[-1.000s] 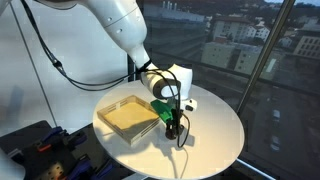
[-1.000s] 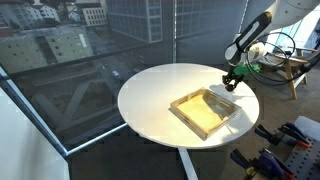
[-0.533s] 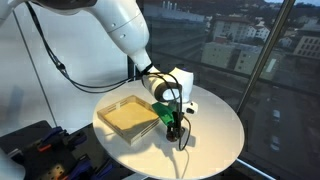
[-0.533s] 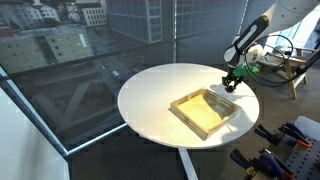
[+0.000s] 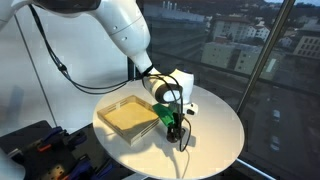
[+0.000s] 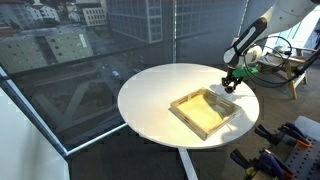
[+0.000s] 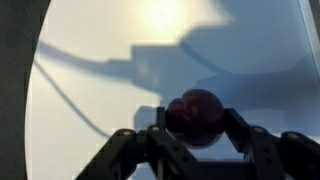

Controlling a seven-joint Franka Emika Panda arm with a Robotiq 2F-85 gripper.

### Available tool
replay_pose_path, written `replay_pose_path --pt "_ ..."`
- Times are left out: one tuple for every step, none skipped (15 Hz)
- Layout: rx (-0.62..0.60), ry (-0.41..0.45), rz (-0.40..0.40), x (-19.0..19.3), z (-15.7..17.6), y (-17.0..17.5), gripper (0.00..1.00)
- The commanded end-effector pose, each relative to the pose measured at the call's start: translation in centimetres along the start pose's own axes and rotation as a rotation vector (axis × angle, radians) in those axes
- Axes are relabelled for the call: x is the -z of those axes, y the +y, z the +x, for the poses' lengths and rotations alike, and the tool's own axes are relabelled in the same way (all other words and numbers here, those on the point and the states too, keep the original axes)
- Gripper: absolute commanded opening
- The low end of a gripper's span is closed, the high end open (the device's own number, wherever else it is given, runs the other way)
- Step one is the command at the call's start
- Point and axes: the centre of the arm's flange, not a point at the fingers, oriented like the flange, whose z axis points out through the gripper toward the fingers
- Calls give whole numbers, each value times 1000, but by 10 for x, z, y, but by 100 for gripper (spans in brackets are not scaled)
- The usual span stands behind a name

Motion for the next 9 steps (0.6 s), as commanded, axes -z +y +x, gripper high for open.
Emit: replay_pose_path --pt "5 3 17 1 10 4 36" --pt "5 3 17 1 10 4 36" --pt "4 3 17 1 10 4 36" --pt "4 2 16 1 10 4 36" --pt "4 2 15 0 10 4 38" --pt "4 2 15 0 10 4 67" --pt "4 2 15 0 10 4 84" --pt "3 2 14 0 10 4 89" --pt "4 2 14 0 10 3 97"
